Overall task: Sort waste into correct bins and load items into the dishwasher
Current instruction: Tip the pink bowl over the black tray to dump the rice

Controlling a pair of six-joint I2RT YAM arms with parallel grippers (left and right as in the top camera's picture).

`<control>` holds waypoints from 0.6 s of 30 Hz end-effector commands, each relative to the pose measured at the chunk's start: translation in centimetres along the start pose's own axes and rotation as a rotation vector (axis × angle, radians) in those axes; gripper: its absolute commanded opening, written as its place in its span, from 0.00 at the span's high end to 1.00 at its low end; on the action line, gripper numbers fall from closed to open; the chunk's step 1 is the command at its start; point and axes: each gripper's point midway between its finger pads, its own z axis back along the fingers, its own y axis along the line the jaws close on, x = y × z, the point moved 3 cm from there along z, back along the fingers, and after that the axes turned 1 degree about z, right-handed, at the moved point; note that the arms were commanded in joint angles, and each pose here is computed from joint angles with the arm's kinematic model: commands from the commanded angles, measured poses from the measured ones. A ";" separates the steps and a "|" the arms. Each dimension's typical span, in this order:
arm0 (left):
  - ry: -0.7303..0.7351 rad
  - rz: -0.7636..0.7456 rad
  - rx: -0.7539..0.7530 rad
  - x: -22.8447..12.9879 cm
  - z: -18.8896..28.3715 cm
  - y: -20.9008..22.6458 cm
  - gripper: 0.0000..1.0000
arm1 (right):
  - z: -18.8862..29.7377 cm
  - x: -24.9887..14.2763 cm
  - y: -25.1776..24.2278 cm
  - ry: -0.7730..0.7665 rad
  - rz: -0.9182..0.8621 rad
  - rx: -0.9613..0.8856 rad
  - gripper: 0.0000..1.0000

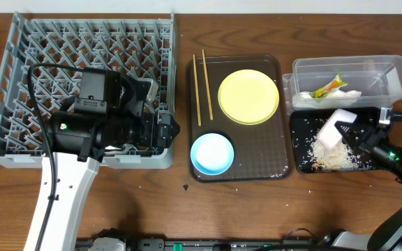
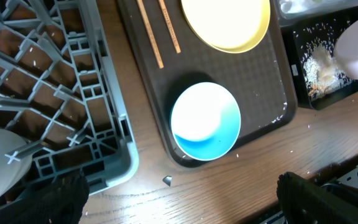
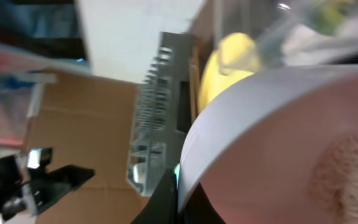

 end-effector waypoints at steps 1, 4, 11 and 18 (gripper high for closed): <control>-0.008 -0.013 0.004 0.3 0.3 -0.1 0.02 | 0.1 -0.2 1.1 -0.005 0.037 0.078 0.99; -0.008 -0.013 0.004 0.3 0.3 -0.1 0.02 | 0.0 -0.2 -0.5 0.004 -0.016 -0.032 0.99; -0.008 -0.013 0.004 0.3 0.3 -0.1 0.02 | 0.1 -0.4 1.3 0.001 -0.047 0.096 0.99; -0.008 -0.013 0.004 0.3 0.3 -0.1 0.02 | -0.1 -0.8 1.2 0.014 -0.061 0.078 0.99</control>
